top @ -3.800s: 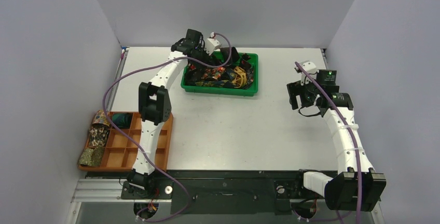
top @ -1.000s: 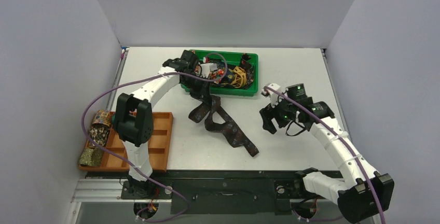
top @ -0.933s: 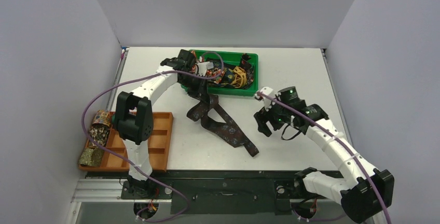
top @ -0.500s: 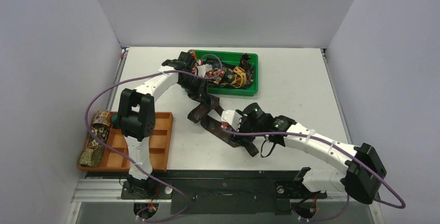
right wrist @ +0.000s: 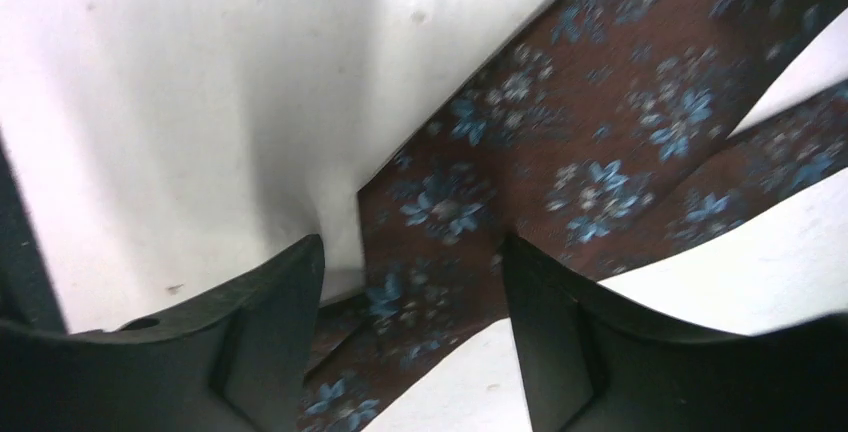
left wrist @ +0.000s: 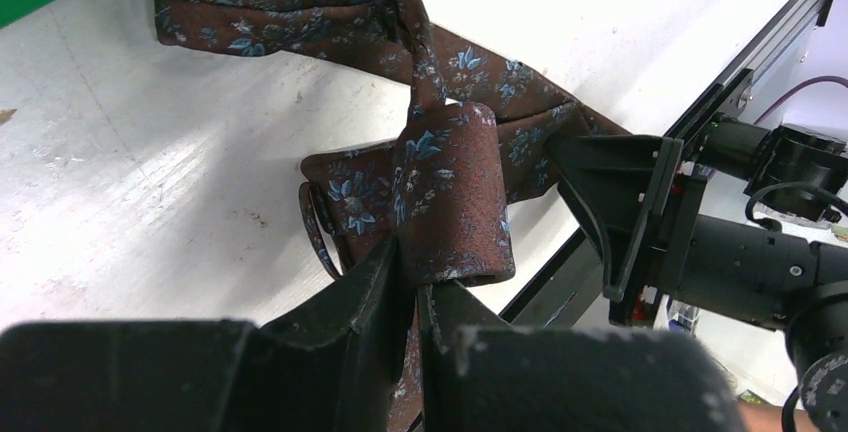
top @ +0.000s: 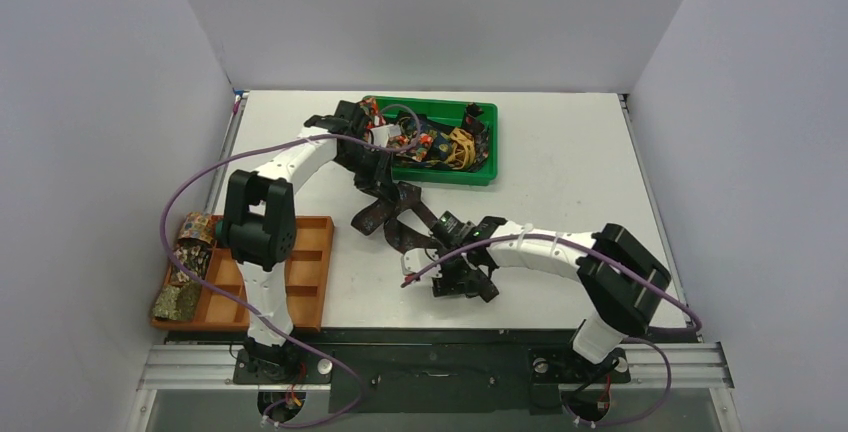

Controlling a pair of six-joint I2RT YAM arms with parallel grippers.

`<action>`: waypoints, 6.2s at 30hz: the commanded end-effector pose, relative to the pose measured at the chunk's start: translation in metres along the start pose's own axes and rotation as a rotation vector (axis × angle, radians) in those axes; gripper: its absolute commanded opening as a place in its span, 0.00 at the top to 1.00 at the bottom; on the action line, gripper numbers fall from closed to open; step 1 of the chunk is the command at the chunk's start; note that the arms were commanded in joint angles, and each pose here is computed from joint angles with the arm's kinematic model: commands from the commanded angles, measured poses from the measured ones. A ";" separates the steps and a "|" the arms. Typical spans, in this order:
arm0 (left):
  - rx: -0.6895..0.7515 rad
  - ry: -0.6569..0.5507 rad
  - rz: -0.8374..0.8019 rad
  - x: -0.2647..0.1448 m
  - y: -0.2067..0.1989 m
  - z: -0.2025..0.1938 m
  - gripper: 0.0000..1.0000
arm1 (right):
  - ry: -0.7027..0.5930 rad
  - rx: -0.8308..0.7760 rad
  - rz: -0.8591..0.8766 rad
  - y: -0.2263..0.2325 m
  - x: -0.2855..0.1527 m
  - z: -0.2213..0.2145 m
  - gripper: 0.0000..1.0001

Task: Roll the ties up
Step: Place the tie at the center of the board, then flatten out the tie at the center of the board.

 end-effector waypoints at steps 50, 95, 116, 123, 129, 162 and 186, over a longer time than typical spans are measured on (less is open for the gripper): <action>1.245 -0.164 0.001 0.017 -0.088 -0.086 0.16 | -0.436 1.638 -0.710 -0.063 -0.250 -0.198 1.00; 0.871 -0.209 0.171 -0.123 0.026 -0.030 0.97 | -0.028 1.529 -0.773 -0.073 -0.198 -0.260 1.00; 1.371 -0.117 0.093 -0.051 -0.040 -0.034 0.37 | -0.061 1.579 -0.539 -0.065 -0.133 -0.256 1.00; 1.574 0.043 -0.181 0.047 -0.113 -0.046 0.38 | -0.111 1.599 -0.519 -0.069 -0.137 -0.252 1.00; 1.611 0.208 -0.180 0.116 -0.124 -0.051 0.36 | -0.132 1.609 -0.512 -0.069 -0.137 -0.249 1.00; 1.171 -0.322 -0.336 -0.178 -0.205 -0.061 1.00 | 0.493 1.528 -0.463 0.026 -0.184 -0.317 1.00; 1.037 0.089 0.379 -0.197 0.123 -0.105 0.54 | 0.685 1.449 -0.292 0.066 -0.204 -0.348 1.00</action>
Point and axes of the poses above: each gripper's point midway between its finger pads, its own x axis out along the fingers, its own y axis along the line the jaws close on, z = x × y, the point moved 7 cm from there along -x, back along the fingers, and after that the axes turned 11 degrees about -x, right-handed, at the moved point
